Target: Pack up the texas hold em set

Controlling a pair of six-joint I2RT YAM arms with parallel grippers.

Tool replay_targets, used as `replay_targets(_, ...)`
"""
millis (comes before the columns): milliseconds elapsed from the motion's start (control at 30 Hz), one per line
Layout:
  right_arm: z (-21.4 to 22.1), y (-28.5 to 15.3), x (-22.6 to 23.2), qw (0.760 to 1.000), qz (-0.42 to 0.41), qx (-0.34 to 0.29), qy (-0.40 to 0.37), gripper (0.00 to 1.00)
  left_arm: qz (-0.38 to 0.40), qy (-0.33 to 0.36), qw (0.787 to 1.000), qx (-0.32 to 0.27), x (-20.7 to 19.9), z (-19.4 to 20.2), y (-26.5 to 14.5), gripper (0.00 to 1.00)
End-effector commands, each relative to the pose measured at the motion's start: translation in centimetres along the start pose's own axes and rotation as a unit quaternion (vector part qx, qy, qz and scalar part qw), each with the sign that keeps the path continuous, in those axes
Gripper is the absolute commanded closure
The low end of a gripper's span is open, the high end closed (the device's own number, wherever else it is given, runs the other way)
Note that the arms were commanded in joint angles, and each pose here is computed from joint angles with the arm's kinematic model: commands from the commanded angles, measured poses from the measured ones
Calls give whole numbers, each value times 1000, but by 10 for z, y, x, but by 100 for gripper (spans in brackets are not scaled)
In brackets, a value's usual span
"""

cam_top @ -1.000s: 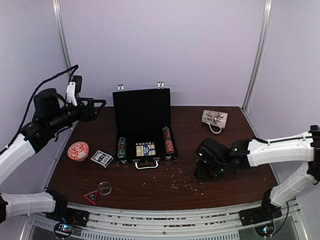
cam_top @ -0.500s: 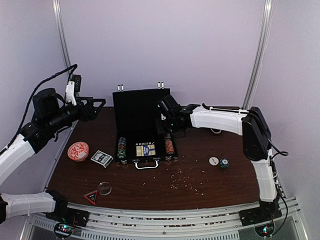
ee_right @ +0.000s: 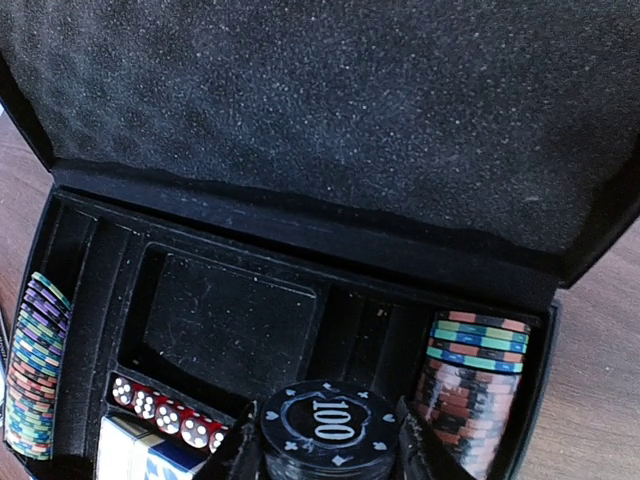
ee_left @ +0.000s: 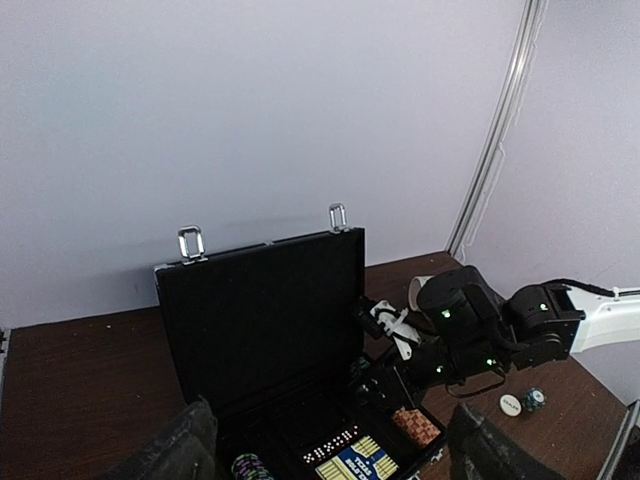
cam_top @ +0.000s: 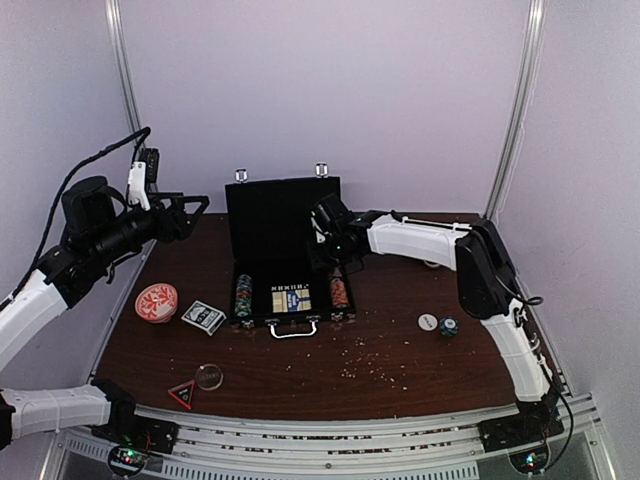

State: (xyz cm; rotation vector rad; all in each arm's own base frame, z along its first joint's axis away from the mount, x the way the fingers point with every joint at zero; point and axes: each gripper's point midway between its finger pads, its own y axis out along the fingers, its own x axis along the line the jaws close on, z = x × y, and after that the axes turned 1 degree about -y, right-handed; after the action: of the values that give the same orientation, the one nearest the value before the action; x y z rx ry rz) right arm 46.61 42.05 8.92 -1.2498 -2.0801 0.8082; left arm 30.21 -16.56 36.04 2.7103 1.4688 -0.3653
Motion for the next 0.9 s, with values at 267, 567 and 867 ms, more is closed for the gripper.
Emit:
replay_targets(267,2,13,-3,1000,-24,15,-3,52,-5,12,999,-31,0,-21,-3,18)
replay_targets(567,-24,-8,4,999,-34,-18,-12,41,-7,13,1000,-23,2,-16,1,18)
replay_targets(867,-19,-70,6,997,-23,-39,-59,41,-11,13,1000,-21,4,-15,3,18)
